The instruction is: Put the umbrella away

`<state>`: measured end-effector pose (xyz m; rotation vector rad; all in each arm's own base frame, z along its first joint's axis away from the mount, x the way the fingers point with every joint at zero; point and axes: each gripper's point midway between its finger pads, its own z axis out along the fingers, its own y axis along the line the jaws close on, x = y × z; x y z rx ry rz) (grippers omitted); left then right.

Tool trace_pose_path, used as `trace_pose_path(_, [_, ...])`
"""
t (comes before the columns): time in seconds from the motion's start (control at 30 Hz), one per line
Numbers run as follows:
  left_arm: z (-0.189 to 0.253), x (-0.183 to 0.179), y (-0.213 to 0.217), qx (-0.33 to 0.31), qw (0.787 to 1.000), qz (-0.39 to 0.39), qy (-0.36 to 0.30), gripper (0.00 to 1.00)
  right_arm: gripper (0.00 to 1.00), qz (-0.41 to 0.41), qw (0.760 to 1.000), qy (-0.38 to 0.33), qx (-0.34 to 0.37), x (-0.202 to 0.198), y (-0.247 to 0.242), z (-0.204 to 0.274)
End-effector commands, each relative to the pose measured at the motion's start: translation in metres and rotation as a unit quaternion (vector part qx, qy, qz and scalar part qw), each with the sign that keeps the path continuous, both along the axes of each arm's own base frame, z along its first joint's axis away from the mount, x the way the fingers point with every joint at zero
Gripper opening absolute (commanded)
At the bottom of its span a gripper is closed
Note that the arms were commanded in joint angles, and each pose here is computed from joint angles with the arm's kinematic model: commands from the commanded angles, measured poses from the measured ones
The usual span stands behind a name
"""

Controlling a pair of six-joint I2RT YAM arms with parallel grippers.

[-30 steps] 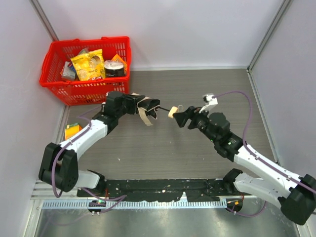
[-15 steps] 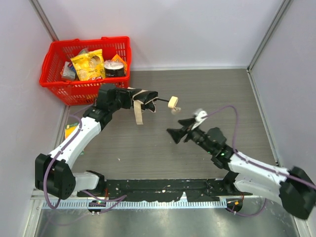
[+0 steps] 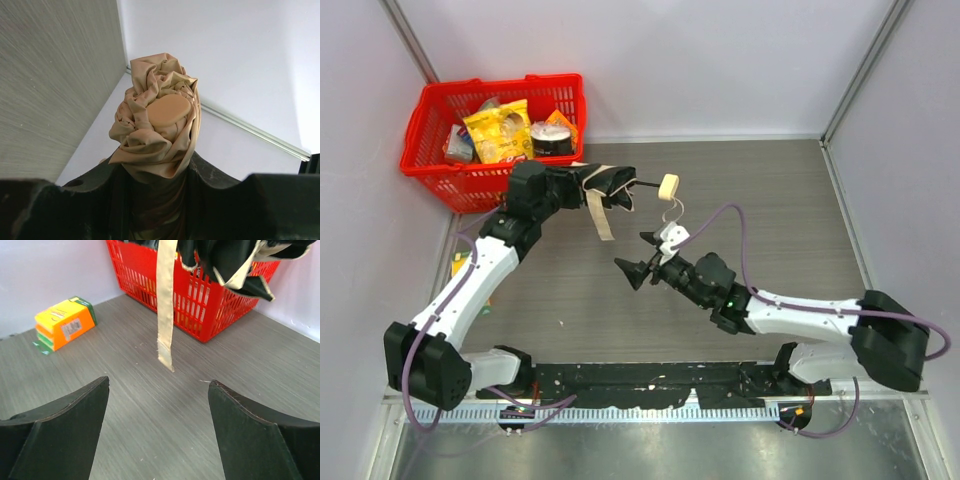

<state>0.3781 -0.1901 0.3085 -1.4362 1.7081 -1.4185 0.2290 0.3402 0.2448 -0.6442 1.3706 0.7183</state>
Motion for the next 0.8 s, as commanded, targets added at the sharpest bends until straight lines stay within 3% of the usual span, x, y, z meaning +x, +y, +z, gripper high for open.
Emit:
trace_pose_path(0.0, [0.056, -0.006, 0.0, -0.058, 0.996, -0.002, -0.065, 0.0, 0.84, -0.031, 0.997, -0.062, 0.032, 0.026, 0.021, 0.035])
trace_pose_path(0.1, [0.059, -0.01, 0.001, -0.064, 0.996, -0.002, -0.065, 0.0, 0.84, -0.08, 0.993, -0.086, 0.026, 0.049, 0.027, 0.036])
trace_pose_path(0.27, [0.061, -0.013, 0.0, -0.074, 0.995, -0.006, -0.065, 0.0, 0.84, -0.095, 0.99, -0.098, 0.026, 0.069, 0.049, 0.041])
trace_pose_path(0.33, [0.065, -0.014, 0.001, -0.079, 0.994, -0.006, -0.073, 0.0, 0.78, -0.115, 0.989, -0.093, 0.025, 0.078, 0.05, 0.04])
trace_pose_path(0.37, [0.066, -0.015, 0.001, -0.078, 0.994, -0.006, -0.076, 0.0, 0.65, -0.113, 0.989, -0.09, 0.02, 0.078, 0.052, 0.037])
trace_pose_path(0.47, [0.068, -0.013, 0.002, -0.077, 0.993, -0.002, -0.087, 0.0, 0.3, -0.03, 0.997, -0.072, 0.018, 0.055, 0.07, 0.037])
trace_pose_path(0.5, [0.069, -0.012, 0.002, -0.08, 0.993, -0.001, -0.092, 0.0, 0.09, -0.016, 0.998, -0.063, 0.017, 0.049, 0.069, 0.038])
trace_pose_path(0.53, [0.068, -0.011, 0.003, -0.08, 0.992, 0.001, -0.094, 0.0, 0.01, 0.02, 0.999, -0.044, 0.024, 0.037, 0.076, 0.036])
trace_pose_path(0.63, [0.081, -0.006, 0.006, -0.088, 0.988, 0.011, -0.13, 0.0, 0.01, 0.13, 0.991, 0.004, 0.001, -0.002, 0.084, 0.039])
trace_pose_path(0.7, [0.09, -0.004, 0.008, -0.084, 0.984, 0.016, -0.154, 0.0, 0.01, 0.249, 0.965, 0.077, 0.008, -0.048, 0.088, 0.043])
trace_pose_path(0.73, [0.092, -0.002, 0.009, -0.079, 0.984, 0.019, -0.16, 0.0, 0.01, 0.271, 0.958, 0.09, 0.016, -0.054, 0.084, 0.05])
trace_pose_path(0.77, [0.094, -0.001, 0.009, -0.076, 0.983, 0.02, -0.165, 0.0, 0.01, 0.334, 0.933, 0.131, 0.025, -0.08, 0.083, 0.054])
